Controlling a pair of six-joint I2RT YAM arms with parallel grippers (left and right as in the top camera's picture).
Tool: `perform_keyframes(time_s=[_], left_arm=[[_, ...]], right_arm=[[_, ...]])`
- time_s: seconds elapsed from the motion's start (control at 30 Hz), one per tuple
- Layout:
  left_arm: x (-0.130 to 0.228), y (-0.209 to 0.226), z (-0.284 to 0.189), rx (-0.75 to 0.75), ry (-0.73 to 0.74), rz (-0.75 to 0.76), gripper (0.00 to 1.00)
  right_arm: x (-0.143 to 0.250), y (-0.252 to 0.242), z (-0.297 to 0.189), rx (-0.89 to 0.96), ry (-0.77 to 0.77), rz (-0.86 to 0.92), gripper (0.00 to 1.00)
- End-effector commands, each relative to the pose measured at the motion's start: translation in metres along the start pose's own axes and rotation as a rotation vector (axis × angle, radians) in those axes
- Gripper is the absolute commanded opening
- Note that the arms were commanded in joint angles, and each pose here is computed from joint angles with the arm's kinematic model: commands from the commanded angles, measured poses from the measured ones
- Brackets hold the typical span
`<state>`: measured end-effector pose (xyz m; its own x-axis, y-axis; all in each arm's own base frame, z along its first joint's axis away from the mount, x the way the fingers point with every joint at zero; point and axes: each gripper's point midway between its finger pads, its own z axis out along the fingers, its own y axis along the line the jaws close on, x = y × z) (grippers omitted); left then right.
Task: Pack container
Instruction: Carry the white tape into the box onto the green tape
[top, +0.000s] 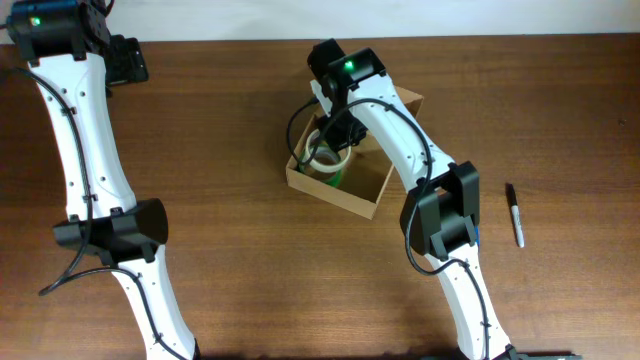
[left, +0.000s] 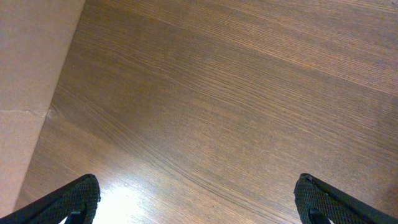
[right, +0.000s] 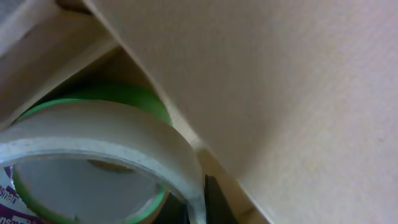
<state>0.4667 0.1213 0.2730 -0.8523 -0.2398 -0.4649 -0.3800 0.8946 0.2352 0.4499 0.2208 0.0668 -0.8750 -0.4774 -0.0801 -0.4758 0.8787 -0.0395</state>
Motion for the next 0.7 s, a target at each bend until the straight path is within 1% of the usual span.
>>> perform_keyframes(time_s=[0.0, 0.1, 0.13, 0.17, 0.2, 0.37, 0.47, 0.5, 0.53, 0.67], left_arm=[[-0.001, 0.002, -0.003, 0.000, -0.007, 0.004, 1.00], [-0.001, 0.002, -0.003, 0.001, -0.007, 0.004, 1.00], [-0.001, 0.002, -0.003, 0.000, -0.007, 0.004, 1.00], [-0.001, 0.002, -0.003, 0.000, -0.007, 0.004, 1.00], [-0.001, 0.002, -0.003, 0.000, -0.007, 0.004, 1.00], [-0.001, 0.002, -0.003, 0.001, -0.008, 0.004, 1.00], [-0.001, 0.002, -0.003, 0.000, -0.007, 0.004, 1.00], [-0.001, 0.002, -0.003, 0.000, -0.007, 0.004, 1.00], [-0.001, 0.002, -0.003, 0.001, -0.007, 0.004, 1.00], [-0.001, 0.002, -0.003, 0.000, -0.007, 0.004, 1.00]], right_arm=[[0.001, -0.002, 0.012, 0.001, 0.014, 0.010, 0.04], [-0.002, -0.002, 0.017, 0.002, -0.001, 0.011, 0.05], [-0.004, -0.002, 0.017, 0.002, -0.006, 0.011, 0.13], [-0.005, -0.002, 0.017, 0.002, -0.010, 0.011, 0.26], [-0.005, -0.002, 0.017, 0.002, -0.013, 0.011, 0.32], [-0.008, -0.003, 0.011, 0.003, -0.025, 0.011, 0.33], [-0.014, -0.004, -0.007, 0.004, -0.061, 0.013, 0.33], [-0.017, -0.004, -0.017, 0.005, -0.079, 0.012, 0.33], [-0.023, -0.005, -0.043, 0.007, -0.131, 0.014, 0.34], [-0.031, -0.013, -0.114, 0.043, -0.274, 0.024, 0.36]])
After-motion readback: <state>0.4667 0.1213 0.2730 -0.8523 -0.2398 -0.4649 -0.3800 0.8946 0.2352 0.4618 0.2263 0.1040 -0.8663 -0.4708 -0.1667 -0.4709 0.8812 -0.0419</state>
